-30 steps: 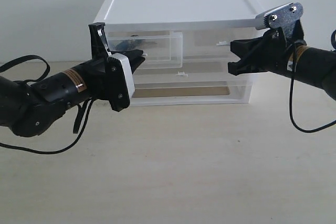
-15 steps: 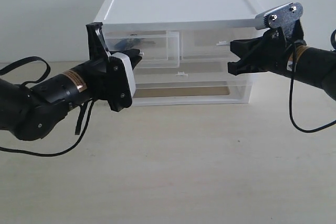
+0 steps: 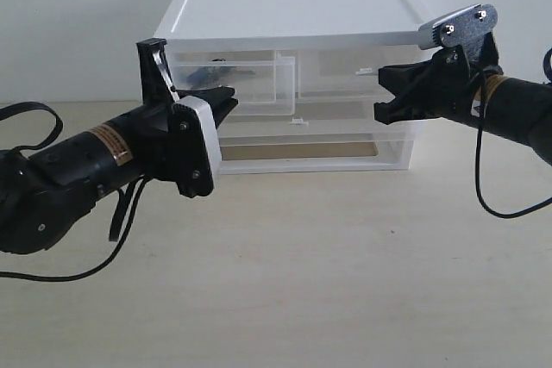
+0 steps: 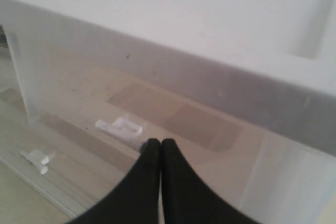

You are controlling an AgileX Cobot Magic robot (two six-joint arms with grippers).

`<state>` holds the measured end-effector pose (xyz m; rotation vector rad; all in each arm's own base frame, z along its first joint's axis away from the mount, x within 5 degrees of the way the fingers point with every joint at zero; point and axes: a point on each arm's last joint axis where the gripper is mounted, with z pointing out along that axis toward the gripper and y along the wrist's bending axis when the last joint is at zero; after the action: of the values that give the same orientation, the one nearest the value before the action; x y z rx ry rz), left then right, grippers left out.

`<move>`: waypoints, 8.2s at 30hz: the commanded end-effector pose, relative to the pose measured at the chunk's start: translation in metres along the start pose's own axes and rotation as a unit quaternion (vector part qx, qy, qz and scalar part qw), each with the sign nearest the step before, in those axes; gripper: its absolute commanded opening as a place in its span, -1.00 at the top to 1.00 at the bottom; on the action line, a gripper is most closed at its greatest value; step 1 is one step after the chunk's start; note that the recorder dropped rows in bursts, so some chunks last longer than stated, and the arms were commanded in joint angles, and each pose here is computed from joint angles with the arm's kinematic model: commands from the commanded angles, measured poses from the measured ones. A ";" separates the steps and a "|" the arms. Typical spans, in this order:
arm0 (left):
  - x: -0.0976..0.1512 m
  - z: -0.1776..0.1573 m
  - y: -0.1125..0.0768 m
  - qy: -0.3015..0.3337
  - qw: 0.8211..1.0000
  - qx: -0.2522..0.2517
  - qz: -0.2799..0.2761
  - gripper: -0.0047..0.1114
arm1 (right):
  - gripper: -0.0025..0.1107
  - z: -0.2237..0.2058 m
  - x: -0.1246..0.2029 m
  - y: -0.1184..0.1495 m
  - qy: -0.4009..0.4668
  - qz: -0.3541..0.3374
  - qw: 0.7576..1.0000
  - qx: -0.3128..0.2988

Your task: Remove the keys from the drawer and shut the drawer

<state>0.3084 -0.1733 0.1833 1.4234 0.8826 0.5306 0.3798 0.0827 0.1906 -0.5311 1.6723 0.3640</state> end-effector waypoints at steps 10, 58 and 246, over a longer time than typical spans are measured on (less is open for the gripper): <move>-0.015 -0.019 0.032 -0.041 0.985 -0.094 -0.142 0.55 | 0.96 0.002 -0.007 -0.019 -0.012 0.054 0.996 0.067; -0.019 0.054 0.128 0.127 0.927 0.335 -0.109 0.19 | 0.96 0.001 -0.004 -0.020 0.000 0.078 0.994 0.072; -0.025 -0.315 0.018 0.208 0.708 -0.293 -0.608 0.84 | 0.96 0.001 -0.002 -0.021 0.006 0.138 0.987 0.078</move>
<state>0.0486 0.0034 0.2352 -0.0545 1.5981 0.0481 0.3799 0.0830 0.1869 -0.3903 1.7623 0.4539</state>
